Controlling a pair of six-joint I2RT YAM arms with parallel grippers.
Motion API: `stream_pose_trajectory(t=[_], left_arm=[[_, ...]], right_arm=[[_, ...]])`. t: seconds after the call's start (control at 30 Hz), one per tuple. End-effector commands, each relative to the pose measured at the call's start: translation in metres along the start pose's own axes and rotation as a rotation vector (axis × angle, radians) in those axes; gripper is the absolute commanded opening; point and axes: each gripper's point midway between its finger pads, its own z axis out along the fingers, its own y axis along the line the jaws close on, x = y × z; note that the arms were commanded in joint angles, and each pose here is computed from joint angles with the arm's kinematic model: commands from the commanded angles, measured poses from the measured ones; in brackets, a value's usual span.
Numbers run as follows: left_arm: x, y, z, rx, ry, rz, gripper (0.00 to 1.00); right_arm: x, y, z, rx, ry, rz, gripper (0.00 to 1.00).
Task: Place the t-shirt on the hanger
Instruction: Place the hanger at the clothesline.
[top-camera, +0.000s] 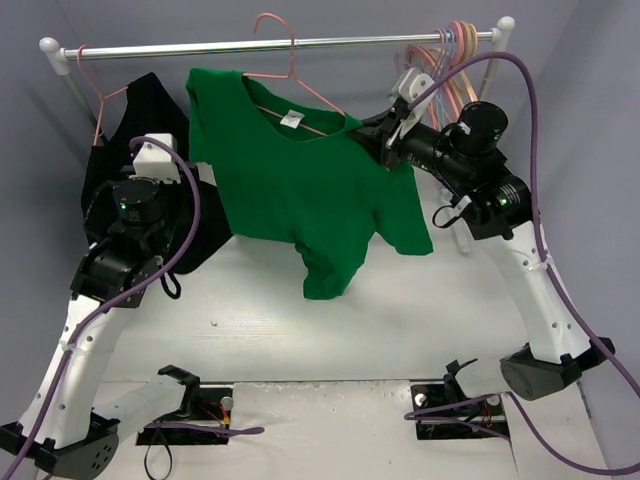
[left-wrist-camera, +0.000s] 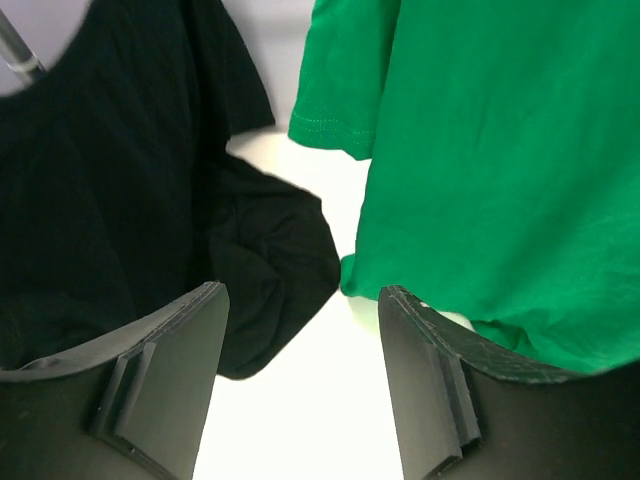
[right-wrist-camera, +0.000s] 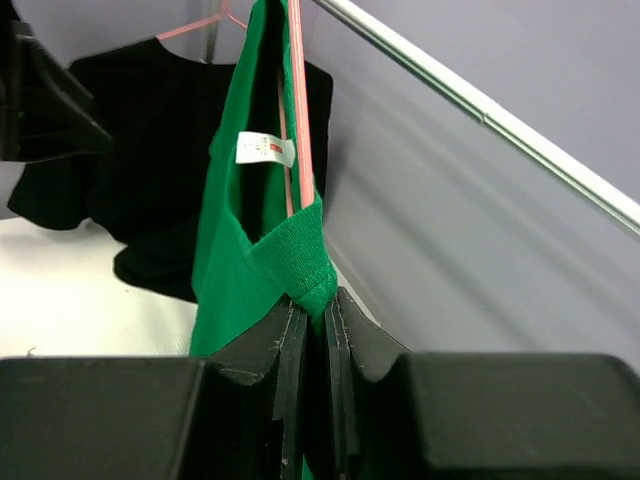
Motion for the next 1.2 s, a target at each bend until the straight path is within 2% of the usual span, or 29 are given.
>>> stream_pose_trajectory(t=[0.0,0.3,0.6,0.77,1.17], left_arm=[[-0.012,0.001,-0.001,-0.014,-0.006,-0.047,0.61],[0.010,0.000,0.000,-0.019,0.072,-0.041,0.63],[0.027,0.002,0.000,-0.025,0.119,-0.028,0.66],[0.041,0.003,0.003,-0.038,0.154,-0.012,0.66],[0.070,0.006,0.008,-0.061,0.204,0.018,0.66]], right_arm=[[-0.033,-0.027,0.004,0.112,-0.091,-0.032,0.00],[0.037,-0.047,0.036,0.194,0.046,0.142,0.00],[0.038,-0.084,0.052,0.415,-0.039,0.253,0.00],[0.025,-0.082,0.067,0.463,-0.103,0.318,0.00],[0.063,-0.038,0.115,0.491,-0.065,0.416,0.00]])
